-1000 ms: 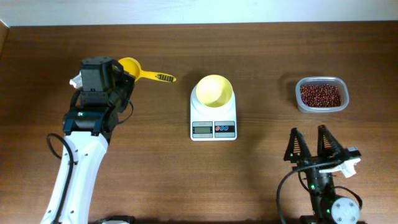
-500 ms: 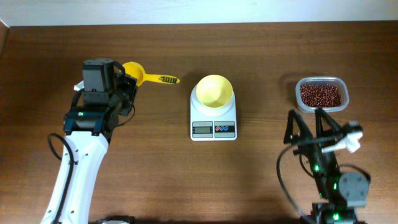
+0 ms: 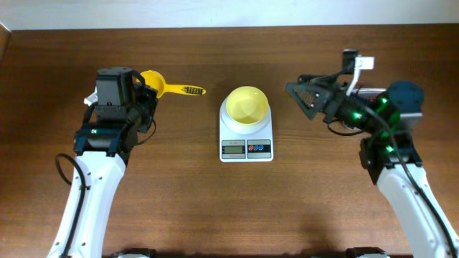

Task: Scoop item into bowl and weigh 50g on scale
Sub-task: 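Move the right gripper over the scale toward the held scoop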

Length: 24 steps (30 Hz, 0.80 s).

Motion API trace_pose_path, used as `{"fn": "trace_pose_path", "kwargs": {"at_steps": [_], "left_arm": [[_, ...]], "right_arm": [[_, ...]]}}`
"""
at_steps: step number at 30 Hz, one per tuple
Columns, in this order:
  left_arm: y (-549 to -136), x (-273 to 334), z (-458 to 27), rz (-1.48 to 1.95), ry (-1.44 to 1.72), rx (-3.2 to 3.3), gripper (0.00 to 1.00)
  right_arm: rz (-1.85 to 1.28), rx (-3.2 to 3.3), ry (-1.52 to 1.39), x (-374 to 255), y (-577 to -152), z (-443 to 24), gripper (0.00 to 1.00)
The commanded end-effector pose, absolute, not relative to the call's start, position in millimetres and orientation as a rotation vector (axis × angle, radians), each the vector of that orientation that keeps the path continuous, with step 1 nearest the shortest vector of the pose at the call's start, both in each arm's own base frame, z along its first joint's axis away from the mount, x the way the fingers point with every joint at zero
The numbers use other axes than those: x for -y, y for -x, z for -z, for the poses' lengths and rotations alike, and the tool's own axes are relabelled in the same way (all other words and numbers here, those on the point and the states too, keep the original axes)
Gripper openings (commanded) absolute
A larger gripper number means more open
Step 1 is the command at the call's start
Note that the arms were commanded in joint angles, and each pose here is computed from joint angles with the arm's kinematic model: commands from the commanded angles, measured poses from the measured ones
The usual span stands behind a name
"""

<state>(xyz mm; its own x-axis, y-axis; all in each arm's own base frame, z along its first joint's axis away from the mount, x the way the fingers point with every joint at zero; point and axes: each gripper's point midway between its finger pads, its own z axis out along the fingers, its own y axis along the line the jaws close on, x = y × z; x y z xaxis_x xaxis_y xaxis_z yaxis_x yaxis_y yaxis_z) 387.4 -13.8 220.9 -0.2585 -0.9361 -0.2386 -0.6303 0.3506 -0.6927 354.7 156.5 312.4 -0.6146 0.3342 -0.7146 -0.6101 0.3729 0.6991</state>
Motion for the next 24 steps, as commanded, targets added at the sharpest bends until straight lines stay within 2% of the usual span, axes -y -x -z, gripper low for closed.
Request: {"fn": "trace_pose_path", "kwargs": {"at_steps": [1,7,13,15,20,24], "left_arm": [[-386,23,-228,0.689,1.344,-2.001,0.0],[-374,47,-220,0.779,1.335,-2.111,0.0],[-375,82,-216,0.839,1.302,-2.161,0.0],[-378,87,-219,0.856,1.278,-2.157,0.0],[-380,91,-223,0.883,1.26,-2.15,0.0],[-377,104,-223,0.912,1.228,-2.182,0.0]], "right_arm": [[-1.488,-1.806,0.27,-165,-353,-306,0.99],[-1.421,-1.696,0.318,-170,-365,-321,0.99],[-1.475,-1.669,0.517,-226,-335,-319,0.99],[-1.506,-1.681,0.544,-239,-326,-316,0.97],[-1.431,-1.804,0.373,-242,-345,-292,0.91],[-1.402,-1.816,0.365,-254,-345,-285,0.86]]}}
